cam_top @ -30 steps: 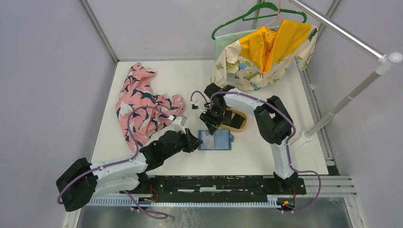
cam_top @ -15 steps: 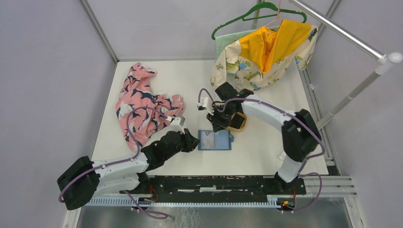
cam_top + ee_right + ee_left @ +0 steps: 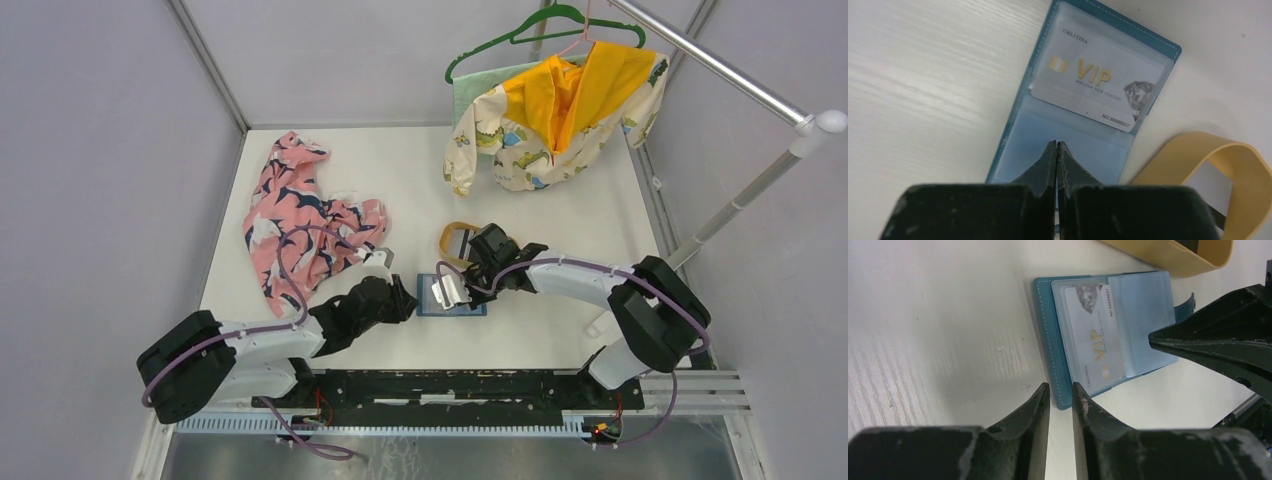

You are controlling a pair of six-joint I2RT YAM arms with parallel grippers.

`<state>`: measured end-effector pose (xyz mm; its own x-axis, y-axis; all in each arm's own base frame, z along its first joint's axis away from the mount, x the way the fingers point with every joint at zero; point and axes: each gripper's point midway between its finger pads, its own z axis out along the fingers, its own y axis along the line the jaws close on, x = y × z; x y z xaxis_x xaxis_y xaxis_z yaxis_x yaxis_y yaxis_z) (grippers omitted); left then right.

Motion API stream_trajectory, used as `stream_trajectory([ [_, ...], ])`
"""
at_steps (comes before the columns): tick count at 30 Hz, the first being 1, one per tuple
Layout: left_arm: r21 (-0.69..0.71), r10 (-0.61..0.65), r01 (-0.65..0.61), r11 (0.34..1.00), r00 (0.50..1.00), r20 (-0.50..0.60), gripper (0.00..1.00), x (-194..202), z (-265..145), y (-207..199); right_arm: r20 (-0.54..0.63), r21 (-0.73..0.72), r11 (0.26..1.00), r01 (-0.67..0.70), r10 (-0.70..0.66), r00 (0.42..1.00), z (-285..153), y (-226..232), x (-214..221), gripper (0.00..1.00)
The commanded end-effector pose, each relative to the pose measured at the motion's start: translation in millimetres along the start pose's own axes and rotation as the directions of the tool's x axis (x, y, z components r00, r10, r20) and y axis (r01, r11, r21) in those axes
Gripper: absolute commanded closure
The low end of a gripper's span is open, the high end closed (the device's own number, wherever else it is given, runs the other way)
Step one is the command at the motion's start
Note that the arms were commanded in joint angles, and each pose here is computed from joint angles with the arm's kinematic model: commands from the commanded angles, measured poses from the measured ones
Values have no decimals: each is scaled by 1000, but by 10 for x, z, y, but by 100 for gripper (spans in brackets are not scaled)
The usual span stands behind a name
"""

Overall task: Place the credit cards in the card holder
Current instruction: Insert the credit card into the card holder.

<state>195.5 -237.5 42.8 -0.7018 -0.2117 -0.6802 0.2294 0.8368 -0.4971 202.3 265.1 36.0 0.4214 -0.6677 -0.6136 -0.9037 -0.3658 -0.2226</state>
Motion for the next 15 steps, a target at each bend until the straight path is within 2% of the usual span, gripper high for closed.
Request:
stream_trajectory([
  [1,30,24,-25,999,998,50,72,-148,83,-116,-97,196,971,137,-120,988,-18,-506,25,100],
  [9,-35,67,-67,997,998,-11,76,10,252,21,-141,189,973,131,-105,984,122,-513,88,100],
  [15,-22,74,-76,997,995,-64,82,164,340,28,-166,163,976,147,-120,979,240,-470,105,100],
])
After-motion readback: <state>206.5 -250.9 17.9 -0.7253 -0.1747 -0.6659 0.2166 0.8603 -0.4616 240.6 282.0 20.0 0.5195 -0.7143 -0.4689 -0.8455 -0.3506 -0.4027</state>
